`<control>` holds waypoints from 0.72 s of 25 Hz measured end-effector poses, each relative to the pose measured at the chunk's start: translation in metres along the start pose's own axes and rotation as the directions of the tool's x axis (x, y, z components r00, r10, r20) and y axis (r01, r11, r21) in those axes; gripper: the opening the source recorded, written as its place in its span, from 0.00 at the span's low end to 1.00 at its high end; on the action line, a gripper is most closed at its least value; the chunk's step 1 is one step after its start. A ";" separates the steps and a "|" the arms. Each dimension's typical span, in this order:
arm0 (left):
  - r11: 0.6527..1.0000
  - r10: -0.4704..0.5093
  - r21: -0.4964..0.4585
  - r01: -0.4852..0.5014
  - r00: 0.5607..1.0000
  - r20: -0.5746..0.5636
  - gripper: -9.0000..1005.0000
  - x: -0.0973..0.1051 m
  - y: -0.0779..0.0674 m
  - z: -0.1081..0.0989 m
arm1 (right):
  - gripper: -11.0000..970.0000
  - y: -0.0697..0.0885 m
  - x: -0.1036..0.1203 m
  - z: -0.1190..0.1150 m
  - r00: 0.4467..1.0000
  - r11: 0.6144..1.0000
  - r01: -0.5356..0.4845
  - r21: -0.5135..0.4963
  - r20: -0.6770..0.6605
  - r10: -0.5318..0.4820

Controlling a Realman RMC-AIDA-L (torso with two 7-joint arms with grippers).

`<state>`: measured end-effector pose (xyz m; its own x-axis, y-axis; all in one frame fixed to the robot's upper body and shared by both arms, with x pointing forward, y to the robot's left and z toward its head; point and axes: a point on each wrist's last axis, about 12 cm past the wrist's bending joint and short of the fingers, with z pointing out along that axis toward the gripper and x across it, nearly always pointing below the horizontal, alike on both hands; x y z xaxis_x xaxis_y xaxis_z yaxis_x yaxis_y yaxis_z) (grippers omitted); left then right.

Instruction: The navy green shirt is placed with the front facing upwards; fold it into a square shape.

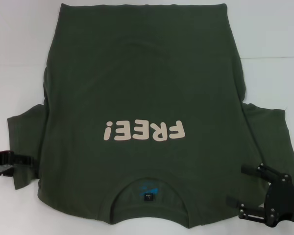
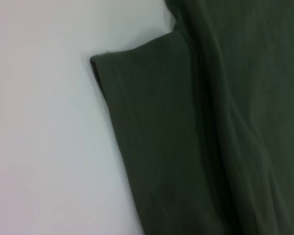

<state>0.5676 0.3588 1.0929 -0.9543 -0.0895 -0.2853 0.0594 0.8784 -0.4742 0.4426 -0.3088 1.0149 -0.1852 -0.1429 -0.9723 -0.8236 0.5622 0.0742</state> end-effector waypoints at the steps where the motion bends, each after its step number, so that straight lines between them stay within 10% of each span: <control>1: 1.000 -0.001 0.000 0.001 1.000 0.000 0.87 0.000 0.000 0.000 | 0.97 0.000 0.000 0.000 1.000 1.000 0.000 0.000 0.000 0.000; 18: 1.000 -0.012 0.009 0.012 1.000 -0.003 0.87 -0.001 -0.003 0.004 | 0.97 -0.001 0.001 0.000 1.000 1.000 0.000 0.005 -0.005 0.000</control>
<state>0.5700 0.3542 1.0914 -0.9559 -0.0988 -0.2766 0.0503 0.8728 -0.4856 0.4429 -0.3092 1.0143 -0.1878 -0.1469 -0.9712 -0.8210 0.5662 0.0731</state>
